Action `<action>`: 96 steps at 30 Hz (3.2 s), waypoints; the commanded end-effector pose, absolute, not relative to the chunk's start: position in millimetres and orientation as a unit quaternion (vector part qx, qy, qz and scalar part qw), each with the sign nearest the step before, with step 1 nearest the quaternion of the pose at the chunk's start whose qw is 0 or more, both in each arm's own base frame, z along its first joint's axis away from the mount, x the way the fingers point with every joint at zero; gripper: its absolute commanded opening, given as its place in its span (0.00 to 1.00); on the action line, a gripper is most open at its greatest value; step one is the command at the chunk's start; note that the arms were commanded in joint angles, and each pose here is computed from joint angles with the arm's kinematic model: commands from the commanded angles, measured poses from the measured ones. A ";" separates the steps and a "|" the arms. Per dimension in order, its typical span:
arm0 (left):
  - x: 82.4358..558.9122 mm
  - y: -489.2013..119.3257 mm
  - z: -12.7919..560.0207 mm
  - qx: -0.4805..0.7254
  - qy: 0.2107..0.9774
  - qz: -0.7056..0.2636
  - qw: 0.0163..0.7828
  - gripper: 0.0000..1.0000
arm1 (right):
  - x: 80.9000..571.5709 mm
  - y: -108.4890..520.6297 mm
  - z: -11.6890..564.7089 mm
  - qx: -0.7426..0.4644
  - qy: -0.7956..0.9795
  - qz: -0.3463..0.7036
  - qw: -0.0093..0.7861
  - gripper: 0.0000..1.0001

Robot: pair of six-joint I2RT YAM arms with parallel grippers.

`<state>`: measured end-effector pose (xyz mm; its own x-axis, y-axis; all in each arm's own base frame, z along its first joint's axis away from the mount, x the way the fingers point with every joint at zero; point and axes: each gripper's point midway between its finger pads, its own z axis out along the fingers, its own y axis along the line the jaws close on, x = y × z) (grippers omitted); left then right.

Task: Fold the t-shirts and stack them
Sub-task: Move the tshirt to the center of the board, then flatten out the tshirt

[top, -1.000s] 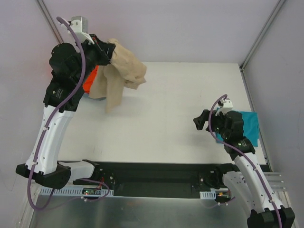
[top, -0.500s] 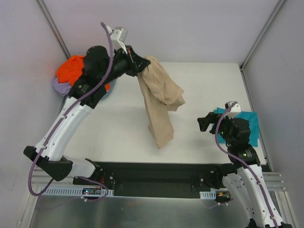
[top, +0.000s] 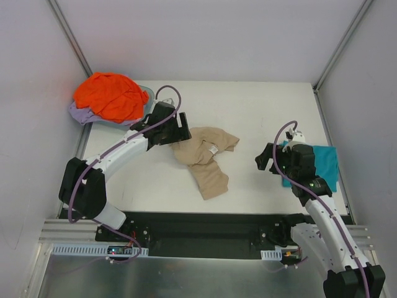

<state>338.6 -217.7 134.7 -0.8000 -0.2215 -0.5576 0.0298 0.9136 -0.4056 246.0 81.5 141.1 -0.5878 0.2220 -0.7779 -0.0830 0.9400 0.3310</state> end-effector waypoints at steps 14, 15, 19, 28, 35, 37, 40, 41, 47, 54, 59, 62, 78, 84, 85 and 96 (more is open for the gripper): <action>216.3 -264.6 162.9 0.017 0.909 -0.312 0.274 0.99 | 255.0 74.3 159.8 0.080 0.872 0.159 0.456 0.97; 207.5 -272.8 158.9 0.027 0.912 -0.311 0.267 0.99 | 255.6 75.1 157.2 0.081 0.875 0.159 0.450 0.97; 173.9 -320.3 145.4 0.091 0.919 -0.304 0.233 0.99 | 257.0 75.7 152.2 0.091 0.880 0.162 0.437 0.97; 156.8 -395.6 86.4 0.163 0.939 -0.265 0.145 0.79 | 252.4 62.7 153.3 0.111 0.879 0.149 0.439 0.97; 161.6 -400.8 45.1 0.159 0.958 -0.206 0.123 0.61 | 251.1 55.5 153.3 0.120 0.878 0.143 0.441 0.97; 167.6 -394.4 34.7 0.152 0.966 -0.164 0.131 0.55 | 251.5 55.3 152.5 0.120 0.879 0.143 0.439 0.97; 173.6 -382.3 23.7 0.150 0.973 -0.107 0.139 0.49 | 252.1 54.8 150.0 0.123 0.881 0.142 0.434 0.97; 174.0 -380.8 22.3 0.151 0.974 -0.100 0.140 0.47 | 252.5 54.7 149.3 0.123 0.882 0.142 0.432 0.97; 172.1 -371.9 10.9 0.153 0.977 -0.069 0.132 0.33 | 253.1 53.1 147.4 0.126 0.883 0.140 0.430 0.97; 173.1 -371.0 0.5 0.159 0.978 -0.050 0.124 0.26 | 252.6 52.4 146.8 0.124 0.884 0.139 0.429 0.97; 172.5 -371.0 -7.1 0.159 0.979 -0.037 0.123 0.19 | 252.2 51.1 146.9 0.125 0.883 0.138 0.430 0.97; 172.1 -364.4 -16.7 0.159 0.980 -0.009 0.116 0.25 | 252.1 50.2 146.6 0.127 0.883 0.136 0.430 0.97; 150.7 -291.2 -52.8 0.182 0.965 0.174 0.066 0.00 | 251.4 45.8 147.0 0.125 0.884 0.126 0.433 0.97; 166.6 -293.9 -1.6 0.166 0.967 0.143 0.133 0.00 | 252.7 46.8 144.9 0.122 0.887 0.128 0.428 0.97; 169.4 -293.8 10.3 0.162 0.967 0.134 0.148 0.00 | 252.9 48.1 143.9 0.121 0.888 0.131 0.425 0.97; 204.5 -230.8 146.3 0.075 0.939 0.055 0.332 0.00 | 265.5 68.5 133.5 0.096 0.900 0.173 0.389 0.97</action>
